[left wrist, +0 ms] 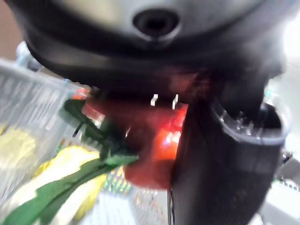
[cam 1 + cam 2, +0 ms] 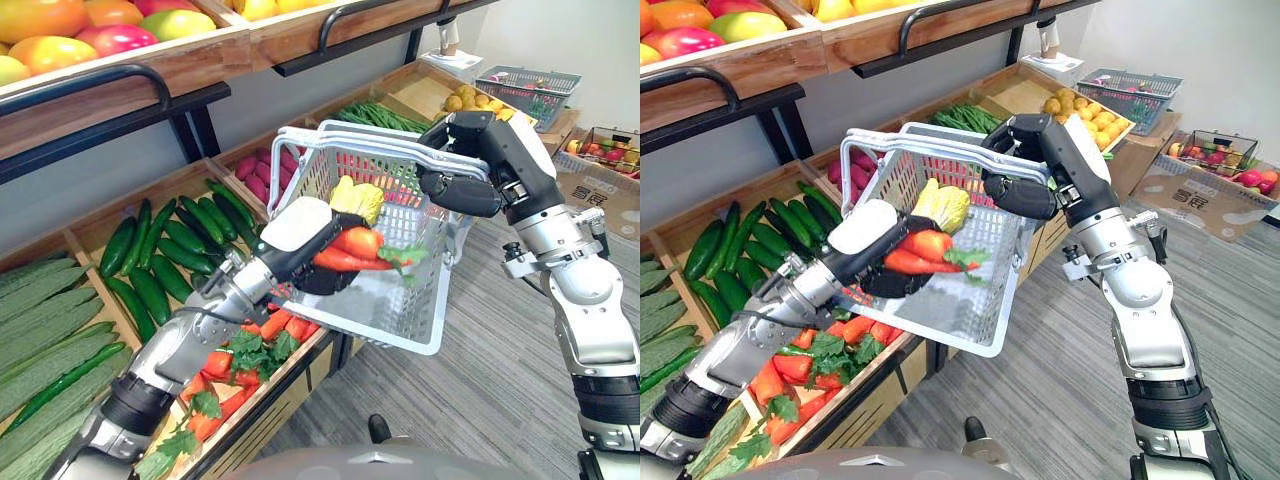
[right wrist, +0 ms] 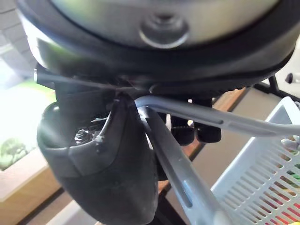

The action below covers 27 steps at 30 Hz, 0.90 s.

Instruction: Pick vegetable in the basket

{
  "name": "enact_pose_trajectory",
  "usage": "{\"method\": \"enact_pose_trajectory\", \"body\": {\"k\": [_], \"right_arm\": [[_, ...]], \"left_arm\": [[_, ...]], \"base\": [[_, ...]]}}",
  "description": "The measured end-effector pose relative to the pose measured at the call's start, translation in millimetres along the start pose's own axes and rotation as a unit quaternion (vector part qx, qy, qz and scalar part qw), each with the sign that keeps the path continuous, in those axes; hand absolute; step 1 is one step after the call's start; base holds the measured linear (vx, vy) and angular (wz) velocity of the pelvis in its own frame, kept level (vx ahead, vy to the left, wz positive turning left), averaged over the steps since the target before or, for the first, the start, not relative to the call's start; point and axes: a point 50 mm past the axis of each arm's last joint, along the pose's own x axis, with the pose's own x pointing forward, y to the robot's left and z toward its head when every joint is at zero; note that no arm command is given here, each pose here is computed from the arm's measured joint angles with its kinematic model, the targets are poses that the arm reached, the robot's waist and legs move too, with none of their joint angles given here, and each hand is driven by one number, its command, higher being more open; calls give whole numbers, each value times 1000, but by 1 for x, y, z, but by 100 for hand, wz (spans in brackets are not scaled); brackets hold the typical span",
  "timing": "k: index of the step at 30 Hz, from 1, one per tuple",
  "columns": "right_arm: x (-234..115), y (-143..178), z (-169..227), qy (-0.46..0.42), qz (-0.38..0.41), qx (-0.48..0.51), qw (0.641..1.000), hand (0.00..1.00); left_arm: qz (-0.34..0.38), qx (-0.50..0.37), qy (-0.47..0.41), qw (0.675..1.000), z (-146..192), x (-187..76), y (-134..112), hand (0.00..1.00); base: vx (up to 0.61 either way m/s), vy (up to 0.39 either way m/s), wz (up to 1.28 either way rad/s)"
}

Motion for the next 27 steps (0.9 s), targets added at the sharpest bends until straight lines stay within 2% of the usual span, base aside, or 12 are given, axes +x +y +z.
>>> {"method": "enact_pose_trajectory", "body": {"k": [1, 2, 9, 16, 20, 24, 27], "right_arm": [[0, 1, 0, 0, 4, 1, 1000, 0], [0, 1, 0, -1, 5, 2, 1000, 0], [0, 4, 2, -7, 19, 6, 1000, 0], [0, 4, 2, -6, 20, 6, 1000, 0], [0, 4, 2, -6, 19, 6, 1000, 0], [-7, 5, -3, 9, 20, 11, 1000, 0], [-8, 4, -4, 10, 17, 15, 1000, 0]], "left_arm": [[-19, 5, 5, 1000, -2, 0, -7, 0], [-28, 4, 7, 1000, -3, -1, -11, 100], [-50, -4, 10, 999, -5, -2, -20, 100], [-46, 1, 11, 999, -4, 0, -17, 100], [-27, 20, -18, 999, 8, 3, -3, 100], [45, 65, -81, 994, 33, 8, 33, 100], [61, 87, -100, 989, 41, 5, 46, 100]], "base": [[7, -10, -4], [-8, -10, -3], [-4, -3, -1], [0, 0, 0], [0, 0, 1], [0, 0, 5], [0, 0, 2]]}}
